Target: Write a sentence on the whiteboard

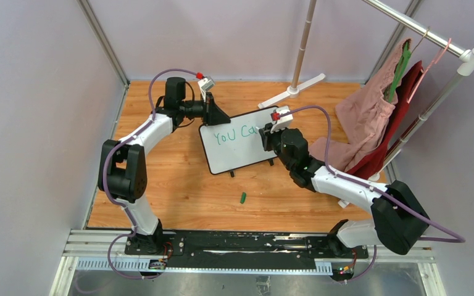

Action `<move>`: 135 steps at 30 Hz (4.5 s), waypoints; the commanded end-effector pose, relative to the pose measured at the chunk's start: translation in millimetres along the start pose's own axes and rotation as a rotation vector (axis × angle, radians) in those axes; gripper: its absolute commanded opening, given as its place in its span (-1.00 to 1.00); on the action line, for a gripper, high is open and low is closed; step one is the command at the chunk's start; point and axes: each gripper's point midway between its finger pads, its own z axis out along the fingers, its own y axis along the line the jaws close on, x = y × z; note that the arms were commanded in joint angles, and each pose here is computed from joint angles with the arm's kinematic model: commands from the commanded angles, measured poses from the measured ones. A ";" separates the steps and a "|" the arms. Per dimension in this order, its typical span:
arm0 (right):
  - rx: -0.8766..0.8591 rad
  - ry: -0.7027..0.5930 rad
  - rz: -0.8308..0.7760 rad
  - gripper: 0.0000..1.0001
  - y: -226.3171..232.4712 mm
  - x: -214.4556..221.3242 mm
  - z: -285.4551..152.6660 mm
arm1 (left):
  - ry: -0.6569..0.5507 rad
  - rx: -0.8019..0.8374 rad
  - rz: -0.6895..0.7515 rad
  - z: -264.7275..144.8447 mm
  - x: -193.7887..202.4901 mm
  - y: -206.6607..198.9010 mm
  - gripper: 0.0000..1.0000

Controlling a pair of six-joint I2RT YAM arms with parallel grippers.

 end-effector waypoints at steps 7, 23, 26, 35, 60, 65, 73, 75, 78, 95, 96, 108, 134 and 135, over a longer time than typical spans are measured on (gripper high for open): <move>0.027 0.027 0.025 -1.00 -10.3 14.9 -6.1 | 0.004 0.009 -0.001 -0.8 0.5 -9.3 -1.00; 0.032 -0.010 0.015 -1.00 -9.1 -6.2 0.9 | 0.008 0.013 -0.002 0.6 2.0 -10.8 -1.00; 0.037 -0.015 0.016 -1.00 -10.7 -10.2 3.4 | 0.007 0.012 0.000 0.4 2.0 -11.1 -1.00; 0.055 -0.025 0.012 -1.00 -18.3 -17.9 7.7 | 0.007 0.012 0.000 0.3 2.2 -11.2 -1.00; 0.083 0.049 0.018 -1.00 -32.1 13.5 -7.6 | 0.007 0.007 -0.002 0.5 1.8 -10.0 -1.00; 0.090 0.066 0.019 -1.00 -34.2 20.4 -10.2 | 0.008 0.006 -0.003 0.7 2.3 -9.4 -1.00; 0.092 0.069 0.015 -1.00 -35.0 18.2 -13.4 | 0.008 0.007 -0.003 0.8 2.3 -9.4 -1.00; 0.081 0.054 0.025 -1.00 -33.3 14.5 -15.2 | 0.008 0.006 -0.002 0.8 2.4 -9.2 -1.00; 0.052 0.012 0.036 -1.00 -27.2 -5.0 -21.9 | 0.008 0.002 -0.002 0.7 2.6 -8.7 -1.00; -0.262 -0.003 -0.167 -1.00 97.7 21.4 -52.3 | 0.009 -0.014 -0.009 1.2 3.5 -5.1 -1.00; -0.282 -0.004 -0.186 -1.00 108.2 25.2 -51.6 | 0.010 -0.014 -0.009 1.2 4.0 -5.0 -1.00; -0.293 -0.030 -0.266 -1.00 147.5 39.3 -31.6 | 0.009 -0.021 -0.007 0.9 4.1 -4.4 -1.00; -0.223 -0.022 -0.291 -1.00 148.1 45.0 -4.9 | 0.009 -0.027 -0.004 0.4 4.2 -4.2 -1.00; -0.221 -0.016 -0.291 -1.00 147.5 46.8 -4.4 | 0.009 -0.027 -0.006 0.3 4.5 -4.3 -1.00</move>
